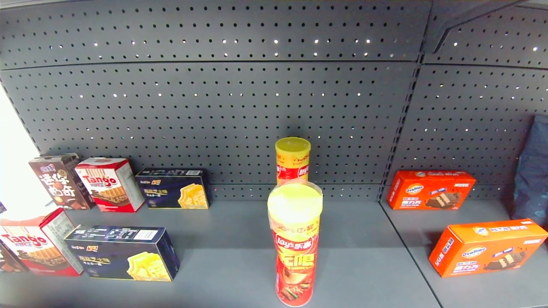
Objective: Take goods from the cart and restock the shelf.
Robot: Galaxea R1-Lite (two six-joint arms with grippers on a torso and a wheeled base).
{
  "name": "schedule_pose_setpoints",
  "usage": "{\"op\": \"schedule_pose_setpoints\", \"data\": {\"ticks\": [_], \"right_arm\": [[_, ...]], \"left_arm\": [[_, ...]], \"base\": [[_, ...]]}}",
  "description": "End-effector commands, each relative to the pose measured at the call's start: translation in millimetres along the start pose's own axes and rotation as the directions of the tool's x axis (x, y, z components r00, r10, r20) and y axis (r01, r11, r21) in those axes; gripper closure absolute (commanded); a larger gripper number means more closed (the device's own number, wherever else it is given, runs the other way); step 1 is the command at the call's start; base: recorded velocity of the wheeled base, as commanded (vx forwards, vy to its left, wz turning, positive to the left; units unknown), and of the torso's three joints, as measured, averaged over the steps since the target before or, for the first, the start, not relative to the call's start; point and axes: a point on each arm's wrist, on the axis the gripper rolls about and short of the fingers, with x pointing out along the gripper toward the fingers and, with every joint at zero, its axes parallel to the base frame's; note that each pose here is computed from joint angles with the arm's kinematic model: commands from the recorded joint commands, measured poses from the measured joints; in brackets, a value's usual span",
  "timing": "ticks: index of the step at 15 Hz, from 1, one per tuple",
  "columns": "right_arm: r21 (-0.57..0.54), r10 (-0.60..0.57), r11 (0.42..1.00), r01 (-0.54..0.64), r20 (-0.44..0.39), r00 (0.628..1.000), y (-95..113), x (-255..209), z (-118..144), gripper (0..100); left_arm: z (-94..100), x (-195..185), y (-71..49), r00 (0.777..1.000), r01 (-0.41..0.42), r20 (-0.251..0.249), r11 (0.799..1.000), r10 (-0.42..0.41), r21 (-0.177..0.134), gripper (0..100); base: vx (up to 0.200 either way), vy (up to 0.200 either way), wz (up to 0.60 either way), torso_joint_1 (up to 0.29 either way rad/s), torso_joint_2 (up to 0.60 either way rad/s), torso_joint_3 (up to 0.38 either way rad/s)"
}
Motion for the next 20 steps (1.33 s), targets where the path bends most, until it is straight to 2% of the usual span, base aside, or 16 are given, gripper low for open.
{"op": "schedule_pose_setpoints", "data": {"ticks": [1,2,3,6,7,8,9,10,11,12,14,20], "right_arm": [[0.000,0.000,1.000,0.000,-0.001,1.000,0.0,0.1,0.0,0],[0.000,0.000,1.000,0.000,-0.001,1.000,0.0,0.1,0.0,0],[0.000,0.000,1.000,0.000,-0.001,1.000,0.0,0.1,0.0,0],[0.000,0.000,1.000,0.000,-0.001,1.000,0.0,0.1,0.0,0],[0.000,0.000,1.000,0.000,-0.001,1.000,0.0,0.1,0.0,0],[0.000,0.000,1.000,0.000,-0.001,1.000,0.0,0.1,0.0,0],[0.000,0.000,1.000,0.000,-0.001,1.000,0.0,0.1,0.0,0],[0.000,0.000,1.000,0.000,-0.001,1.000,0.0,0.1,0.0,0],[0.000,0.000,1.000,0.000,-0.001,1.000,0.0,0.1,0.0,0],[0.000,0.000,1.000,0.000,-0.001,1.000,0.0,0.1,0.0,0],[0.000,0.000,1.000,0.000,-0.001,1.000,0.0,0.1,0.0,0],[0.000,0.000,1.000,0.000,-0.001,1.000,0.0,0.1,0.0,0]], "left_arm": [[-12.0,2.2,-7.8,0.997,0.071,-0.038,0.994,-0.074,-0.077,0],[-10.9,1.7,-11.0,0.989,0.144,-0.027,0.983,-0.147,-0.110,0],[-15.7,2.8,-13.0,0.989,0.134,-0.047,0.983,-0.141,-0.126,0],[-16.1,2.6,-13.8,0.988,0.142,-0.043,0.981,-0.149,-0.132,0],[-16.8,0.4,-14.1,0.993,0.115,-0.016,0.985,-0.118,-0.132,0],[-18.7,-5.5,-15.5,0.998,0.040,0.049,0.990,-0.034,-0.137,0],[-19.2,-6.8,-16.0,0.997,0.024,0.076,0.991,-0.014,-0.135,0],[-19.2,-6.9,-15.7,0.996,0.035,0.085,0.990,-0.023,-0.136,0],[-21.0,-10.2,-15.1,0.988,0.087,0.135,0.989,-0.071,-0.120,0],[-21.9,-12.5,-15.4,0.984,0.080,0.166,0.990,-0.060,-0.116,0],[-21.7,-12.5,-15.3,0.985,0.072,0.166,0.989,-0.049,-0.133,0],[-21.7,-12.5,-15.3,0.985,0.070,0.166,0.988,-0.048,-0.135,0]], "base": [[0.000,0.000,0.00,0.000,0.00,0.000],[0.000,0.000,0.00,0.000,0.00,0.000],[0.000,0.000,0.00,0.000,0.00,0.000],[0.000,0.000,0.00,0.000,0.00,0.000],[0.000,0.000,0.00,0.000,0.00,0.000],[0.000,0.000,0.00,0.000,0.00,0.000],[0.000,0.000,0.00,0.000,0.00,0.000],[0.000,0.000,0.00,0.000,0.00,0.000],[0.000,0.000,0.00,0.000,0.00,0.000],[0.000,0.000,0.00,0.000,0.00,0.000],[0.000,0.000,0.00,0.000,0.00,0.000],[0.000,0.000,0.00,0.000,0.00,0.000]]}}
